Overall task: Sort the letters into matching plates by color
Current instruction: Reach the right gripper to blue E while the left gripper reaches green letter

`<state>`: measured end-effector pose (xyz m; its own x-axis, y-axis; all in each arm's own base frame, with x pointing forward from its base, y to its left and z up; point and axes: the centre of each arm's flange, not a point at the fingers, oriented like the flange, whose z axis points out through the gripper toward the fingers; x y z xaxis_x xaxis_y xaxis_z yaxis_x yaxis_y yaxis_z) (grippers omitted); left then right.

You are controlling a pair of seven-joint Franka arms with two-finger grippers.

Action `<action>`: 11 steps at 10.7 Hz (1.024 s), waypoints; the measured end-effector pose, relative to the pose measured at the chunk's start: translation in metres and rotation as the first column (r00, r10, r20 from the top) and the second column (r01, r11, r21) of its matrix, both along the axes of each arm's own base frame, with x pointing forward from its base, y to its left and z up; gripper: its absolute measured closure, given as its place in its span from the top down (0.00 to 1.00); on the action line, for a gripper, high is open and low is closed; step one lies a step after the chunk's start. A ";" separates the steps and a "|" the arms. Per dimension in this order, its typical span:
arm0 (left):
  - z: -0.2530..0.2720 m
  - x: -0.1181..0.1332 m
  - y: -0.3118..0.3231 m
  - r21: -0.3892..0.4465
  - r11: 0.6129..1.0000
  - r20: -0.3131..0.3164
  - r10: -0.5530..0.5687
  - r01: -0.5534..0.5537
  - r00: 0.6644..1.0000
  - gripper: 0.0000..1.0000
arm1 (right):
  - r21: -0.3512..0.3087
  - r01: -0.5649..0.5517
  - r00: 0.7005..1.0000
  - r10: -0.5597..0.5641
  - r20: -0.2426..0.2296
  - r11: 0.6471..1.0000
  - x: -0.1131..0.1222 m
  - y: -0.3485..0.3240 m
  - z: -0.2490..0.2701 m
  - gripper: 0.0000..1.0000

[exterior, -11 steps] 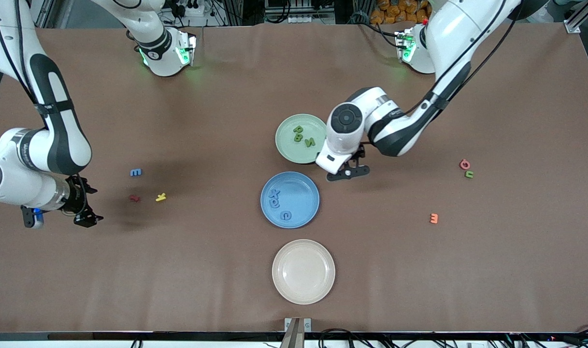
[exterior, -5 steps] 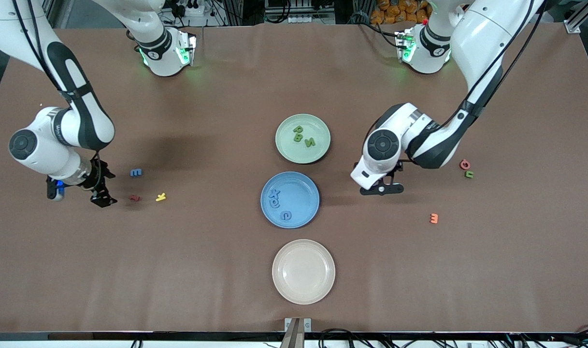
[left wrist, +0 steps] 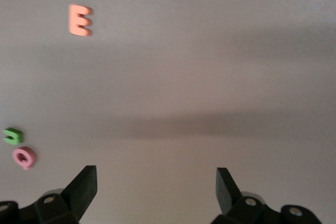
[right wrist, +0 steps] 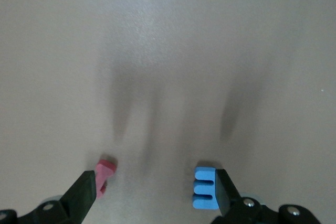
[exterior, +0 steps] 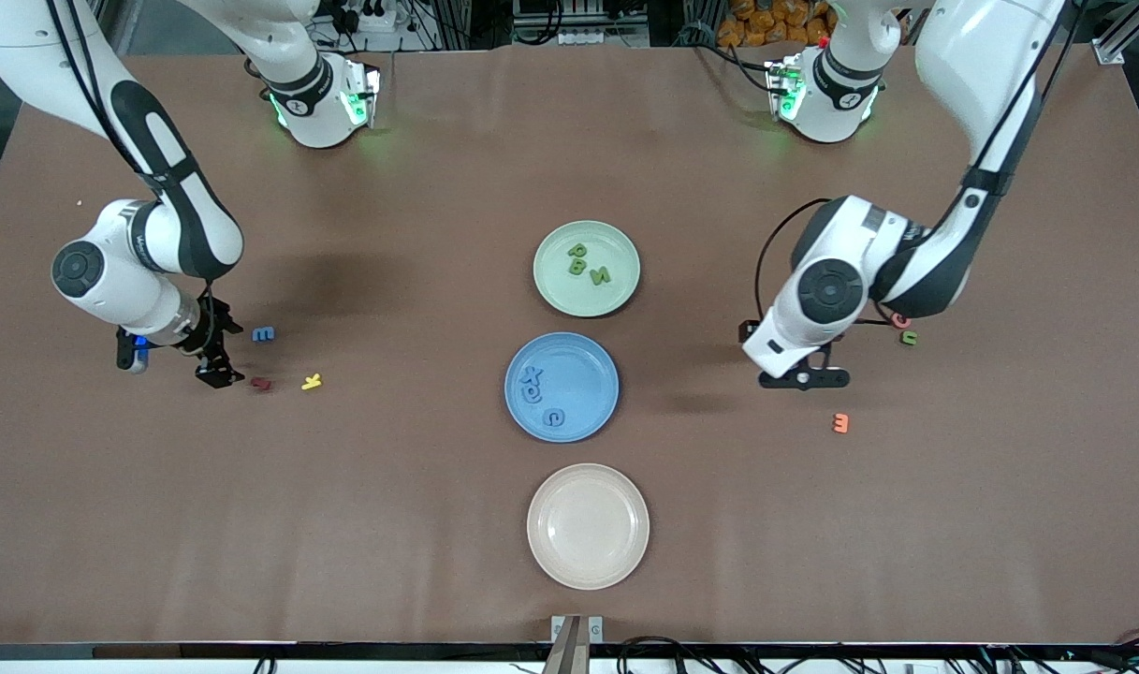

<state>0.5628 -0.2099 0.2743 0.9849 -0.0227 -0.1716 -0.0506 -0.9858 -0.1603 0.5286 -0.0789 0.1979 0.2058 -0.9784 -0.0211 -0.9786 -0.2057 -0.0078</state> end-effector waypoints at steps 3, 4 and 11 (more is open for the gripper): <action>0.010 0.007 0.045 -0.012 0.997 -0.020 -0.083 0.083 0.996 1.00 | 0.004 -0.001 1.000 0.002 -0.023 1.000 -0.013 0.004 -0.007 1.00; 0.008 0.007 0.061 -0.023 0.993 -0.037 -0.114 0.113 0.993 1.00 | 0.005 0.005 1.000 -0.005 -0.028 1.000 -0.017 0.006 -0.008 0.99; -0.029 -0.015 0.161 -0.084 0.955 -0.055 -0.290 0.285 0.955 1.00 | 0.009 0.010 0.999 -0.010 -0.043 1.000 -0.031 0.015 -0.019 0.94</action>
